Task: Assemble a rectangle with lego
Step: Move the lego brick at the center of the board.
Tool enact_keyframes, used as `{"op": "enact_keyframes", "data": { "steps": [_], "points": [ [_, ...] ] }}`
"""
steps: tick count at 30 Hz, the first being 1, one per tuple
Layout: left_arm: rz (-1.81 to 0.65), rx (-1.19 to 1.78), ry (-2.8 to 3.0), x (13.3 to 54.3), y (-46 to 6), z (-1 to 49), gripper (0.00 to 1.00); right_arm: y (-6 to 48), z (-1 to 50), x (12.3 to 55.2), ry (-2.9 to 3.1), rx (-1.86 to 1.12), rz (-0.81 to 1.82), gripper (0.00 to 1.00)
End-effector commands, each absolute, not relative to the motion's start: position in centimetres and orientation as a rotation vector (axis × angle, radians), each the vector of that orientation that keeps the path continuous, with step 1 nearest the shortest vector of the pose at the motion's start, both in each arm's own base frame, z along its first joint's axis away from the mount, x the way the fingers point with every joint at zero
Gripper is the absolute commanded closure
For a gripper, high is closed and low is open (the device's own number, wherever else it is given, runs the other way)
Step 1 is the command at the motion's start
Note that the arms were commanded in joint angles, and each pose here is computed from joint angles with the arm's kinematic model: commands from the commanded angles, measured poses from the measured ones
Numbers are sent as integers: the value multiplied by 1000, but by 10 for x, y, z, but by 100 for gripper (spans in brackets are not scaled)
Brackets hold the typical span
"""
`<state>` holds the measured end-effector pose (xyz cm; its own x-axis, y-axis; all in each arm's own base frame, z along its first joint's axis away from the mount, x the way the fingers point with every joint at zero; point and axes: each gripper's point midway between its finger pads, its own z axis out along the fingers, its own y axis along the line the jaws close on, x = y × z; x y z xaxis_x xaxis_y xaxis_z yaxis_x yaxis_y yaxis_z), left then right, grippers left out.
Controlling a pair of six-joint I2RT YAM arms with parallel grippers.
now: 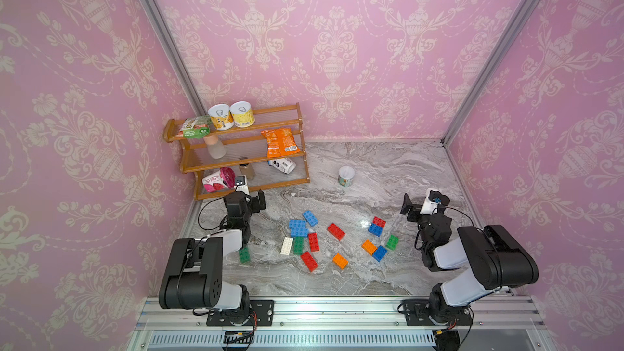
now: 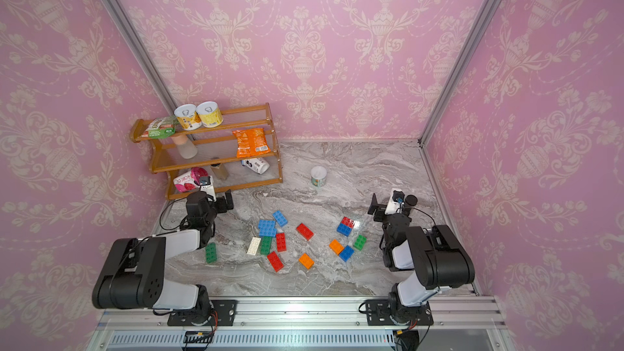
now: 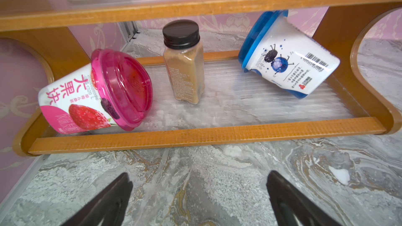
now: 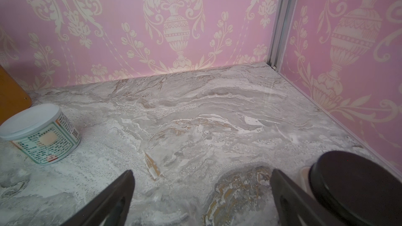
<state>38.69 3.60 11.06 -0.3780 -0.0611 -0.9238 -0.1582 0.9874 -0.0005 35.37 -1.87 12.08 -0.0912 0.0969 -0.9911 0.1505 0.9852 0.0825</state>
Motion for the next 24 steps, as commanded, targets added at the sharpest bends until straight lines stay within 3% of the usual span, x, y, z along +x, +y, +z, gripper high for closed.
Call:
{"op": "enact_keyframes", "data": {
  "steps": [1,12,19,24],
  "points": [
    [121,-208,1944,384,42,130,1,-28,142,346,1624,219,-113,0],
    [-1,-307,1855,368,35,189,1,-30,196,334,1803,307,-258,0],
    [-129,-297,1882,355,5,206,1,7,193,319,2057,265,-317,0],
    [-224,-246,1906,343,-32,212,1,21,179,285,2242,293,-354,0]
  ]
}}
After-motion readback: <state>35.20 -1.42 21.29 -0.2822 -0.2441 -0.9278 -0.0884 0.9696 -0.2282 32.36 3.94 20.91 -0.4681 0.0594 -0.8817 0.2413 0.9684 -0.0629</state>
